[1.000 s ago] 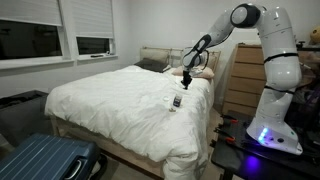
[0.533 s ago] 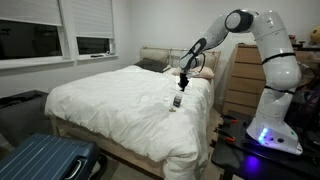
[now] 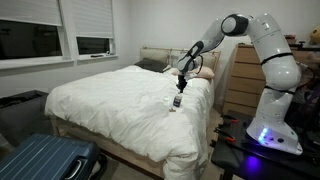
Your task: Take the objects from the bed and put them in the bottle
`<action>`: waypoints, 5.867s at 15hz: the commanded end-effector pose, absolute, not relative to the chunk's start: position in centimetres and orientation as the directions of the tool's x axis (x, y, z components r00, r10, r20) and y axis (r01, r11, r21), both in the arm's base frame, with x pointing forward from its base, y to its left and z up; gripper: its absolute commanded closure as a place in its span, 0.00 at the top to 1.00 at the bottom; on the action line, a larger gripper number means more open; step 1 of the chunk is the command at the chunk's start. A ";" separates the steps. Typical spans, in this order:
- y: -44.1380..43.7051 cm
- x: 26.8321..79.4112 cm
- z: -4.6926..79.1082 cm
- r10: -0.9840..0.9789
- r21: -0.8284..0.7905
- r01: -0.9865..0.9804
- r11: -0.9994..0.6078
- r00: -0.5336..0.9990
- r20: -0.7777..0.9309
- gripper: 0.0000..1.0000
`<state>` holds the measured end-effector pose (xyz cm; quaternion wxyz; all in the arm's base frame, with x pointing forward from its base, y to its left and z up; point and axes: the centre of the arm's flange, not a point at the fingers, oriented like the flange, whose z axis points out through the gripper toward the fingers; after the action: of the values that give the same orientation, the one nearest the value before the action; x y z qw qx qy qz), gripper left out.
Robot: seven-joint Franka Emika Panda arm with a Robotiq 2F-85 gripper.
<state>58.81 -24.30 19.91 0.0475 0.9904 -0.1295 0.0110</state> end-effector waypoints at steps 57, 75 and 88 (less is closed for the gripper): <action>-8.7 60.3 11.6 -0.079 -0.070 -0.091 -0.993 0.985 -0.153 1.00; -11.4 60.1 9.8 -0.097 -0.026 -0.101 -0.995 0.987 -0.128 1.00; -12.3 60.9 9.0 -0.099 0.003 -0.099 -0.995 0.988 -0.117 0.27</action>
<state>60.19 -11.82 8.92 -0.0149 0.9960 -0.0553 -0.0683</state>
